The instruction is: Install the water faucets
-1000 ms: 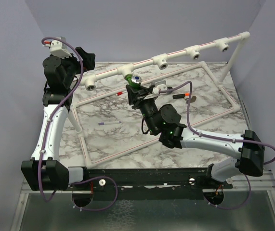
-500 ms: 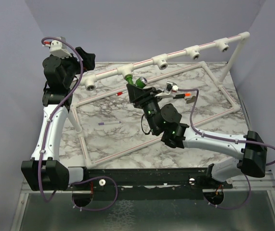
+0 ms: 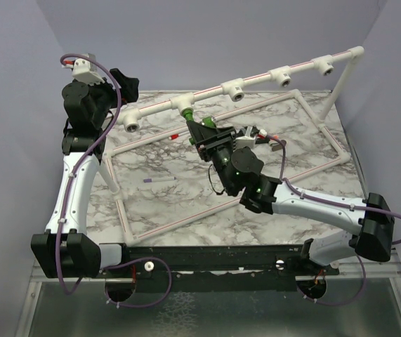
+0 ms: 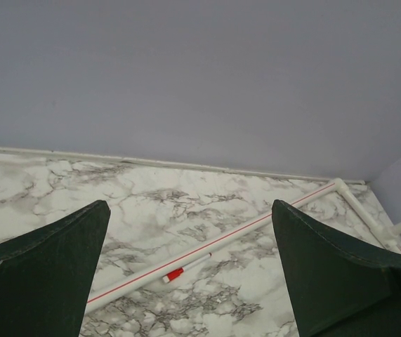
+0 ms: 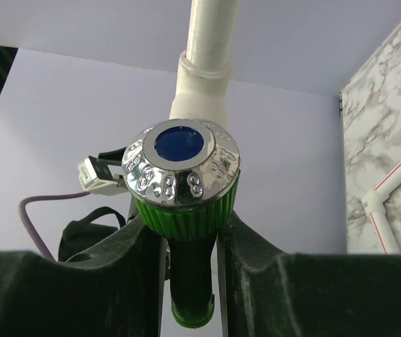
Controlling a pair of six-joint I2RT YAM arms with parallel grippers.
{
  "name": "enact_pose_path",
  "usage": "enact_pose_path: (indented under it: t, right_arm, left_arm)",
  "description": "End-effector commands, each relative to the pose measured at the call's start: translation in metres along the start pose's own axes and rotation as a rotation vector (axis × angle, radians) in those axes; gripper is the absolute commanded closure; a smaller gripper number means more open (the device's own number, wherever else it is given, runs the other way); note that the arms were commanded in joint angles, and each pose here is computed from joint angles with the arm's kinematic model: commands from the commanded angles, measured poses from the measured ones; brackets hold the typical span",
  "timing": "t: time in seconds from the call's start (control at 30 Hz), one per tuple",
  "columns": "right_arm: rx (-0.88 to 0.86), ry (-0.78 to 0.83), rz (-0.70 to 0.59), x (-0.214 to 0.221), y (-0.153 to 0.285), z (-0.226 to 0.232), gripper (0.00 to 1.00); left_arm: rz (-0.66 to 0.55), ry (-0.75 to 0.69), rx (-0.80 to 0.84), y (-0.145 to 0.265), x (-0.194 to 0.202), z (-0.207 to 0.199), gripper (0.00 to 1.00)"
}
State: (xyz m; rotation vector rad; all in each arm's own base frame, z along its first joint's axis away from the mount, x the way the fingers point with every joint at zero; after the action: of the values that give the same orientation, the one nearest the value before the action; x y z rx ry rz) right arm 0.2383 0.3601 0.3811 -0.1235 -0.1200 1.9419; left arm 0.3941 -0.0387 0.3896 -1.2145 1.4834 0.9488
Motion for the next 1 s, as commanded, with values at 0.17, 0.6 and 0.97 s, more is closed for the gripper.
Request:
enact_pose_path:
  t: [0.17, 0.6, 0.97]
  right_arm:
    - [0.282, -0.114, 0.219, 0.04, 0.019, -0.058, 0.99]
    - [0.213, -0.052, 0.197, 0.027, 0.024, -0.044, 0.78]
    - [0.092, 0.006, 0.225, 0.021, 0.03, -0.024, 0.4]
  left_arm:
    - [0.332, 0.082, -0.061, 0.002, 0.098, 0.021, 0.01]
    - [0.334, 0.082, -0.061, 0.002, 0.098, 0.021, 0.01]
    - [0.336, 0.08, -0.064, 0.002, 0.099, 0.022, 0.01]
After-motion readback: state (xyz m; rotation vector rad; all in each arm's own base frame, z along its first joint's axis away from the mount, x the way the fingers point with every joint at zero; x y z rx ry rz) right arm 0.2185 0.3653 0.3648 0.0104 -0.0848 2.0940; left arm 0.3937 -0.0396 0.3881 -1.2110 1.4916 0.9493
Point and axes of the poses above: each gripper's point midway between its finger pads, its own y axis back along the fingers, its own z axis along the line the jaws close on, x = y × z, the point moved 4 cm from there along y, back along the fingers, and after that the axes turned 8 degrees about -y, right-handed, at the moved point
